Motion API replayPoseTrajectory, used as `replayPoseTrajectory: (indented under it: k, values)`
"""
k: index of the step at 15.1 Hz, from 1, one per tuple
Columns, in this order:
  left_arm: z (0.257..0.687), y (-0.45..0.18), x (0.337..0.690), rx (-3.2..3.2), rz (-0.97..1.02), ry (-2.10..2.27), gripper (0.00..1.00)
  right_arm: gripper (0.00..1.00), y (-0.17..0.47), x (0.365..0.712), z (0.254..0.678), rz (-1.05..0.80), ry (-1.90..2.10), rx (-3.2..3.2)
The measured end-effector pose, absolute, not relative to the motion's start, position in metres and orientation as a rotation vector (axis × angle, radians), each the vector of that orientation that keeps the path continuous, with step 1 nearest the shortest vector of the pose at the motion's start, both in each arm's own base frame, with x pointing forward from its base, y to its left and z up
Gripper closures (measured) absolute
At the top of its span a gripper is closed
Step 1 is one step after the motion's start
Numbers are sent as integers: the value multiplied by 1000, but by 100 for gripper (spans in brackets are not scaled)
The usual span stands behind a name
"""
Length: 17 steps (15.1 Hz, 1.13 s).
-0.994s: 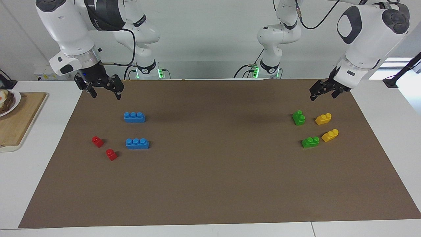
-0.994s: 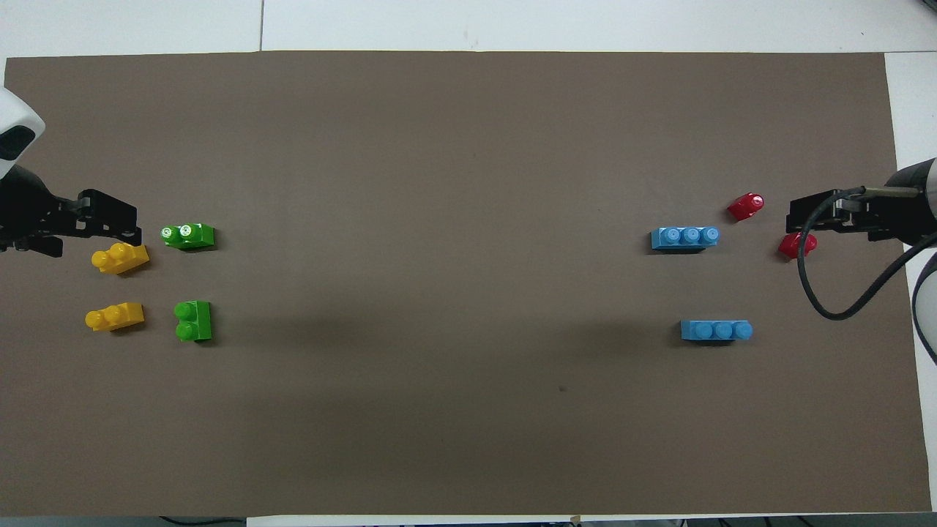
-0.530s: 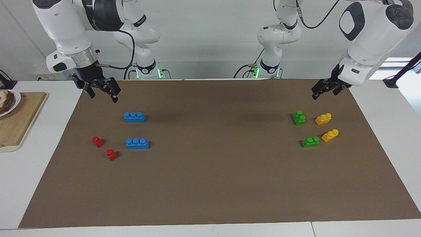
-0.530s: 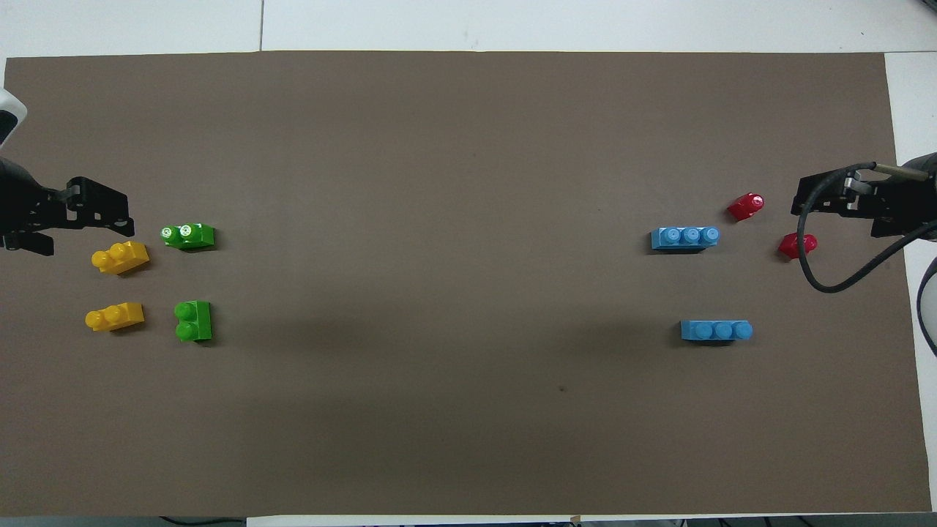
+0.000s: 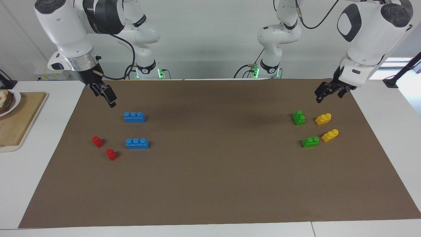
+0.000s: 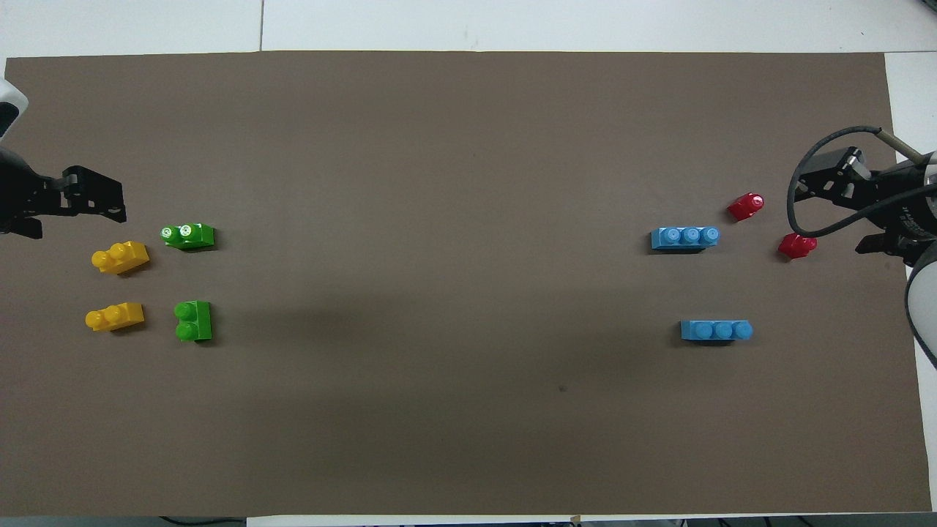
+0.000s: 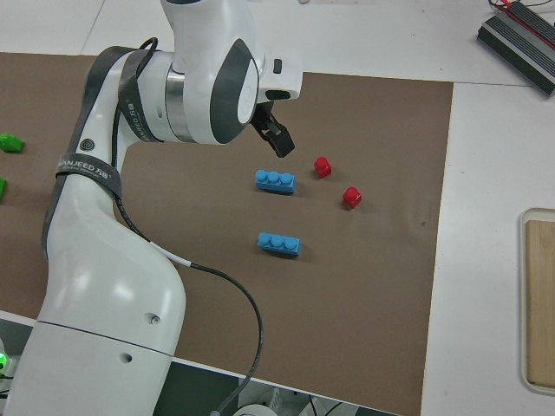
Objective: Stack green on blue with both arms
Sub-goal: 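Move the left gripper to the green brick while the right gripper reaches the blue brick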
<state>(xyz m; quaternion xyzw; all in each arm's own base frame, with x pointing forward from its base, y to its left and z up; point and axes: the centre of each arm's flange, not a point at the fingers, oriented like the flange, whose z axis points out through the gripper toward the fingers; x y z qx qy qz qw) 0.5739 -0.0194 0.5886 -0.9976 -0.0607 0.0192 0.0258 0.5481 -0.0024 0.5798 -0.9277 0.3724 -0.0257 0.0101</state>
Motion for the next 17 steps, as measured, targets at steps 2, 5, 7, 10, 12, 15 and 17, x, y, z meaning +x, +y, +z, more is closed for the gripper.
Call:
replayPoseTrajectory:
  k: [2, 5, 7, 10, 12, 15, 17]
  values:
    - [579, -12, 574, -3086, 76, -115, 0, 0, -1, 547, 572, -45, 1284, -2831]
    - [554, 0, 572, -3084, 149, -70, 0, 0, 2, 545, 562, 4, 1483, -2723]
    - [533, 3, 569, -3082, 183, -67, 0, 0, 2, 544, 558, 18, 1574, -2675]
    - [489, 2, 563, -3083, 185, -51, 0, 0, 2, 541, 554, 38, 1740, -2571]
    - [467, 3, 557, -3082, 194, -36, 0, 0, -7, 541, 550, 101, 1794, -2473]
    - [442, 10, 547, -3084, 202, -28, 0, 0, -43, 545, 535, 221, 1860, -2304]
    - [422, 11, 542, -3085, 201, -24, 0, 0, -51, 554, 515, 279, 1873, -2246]
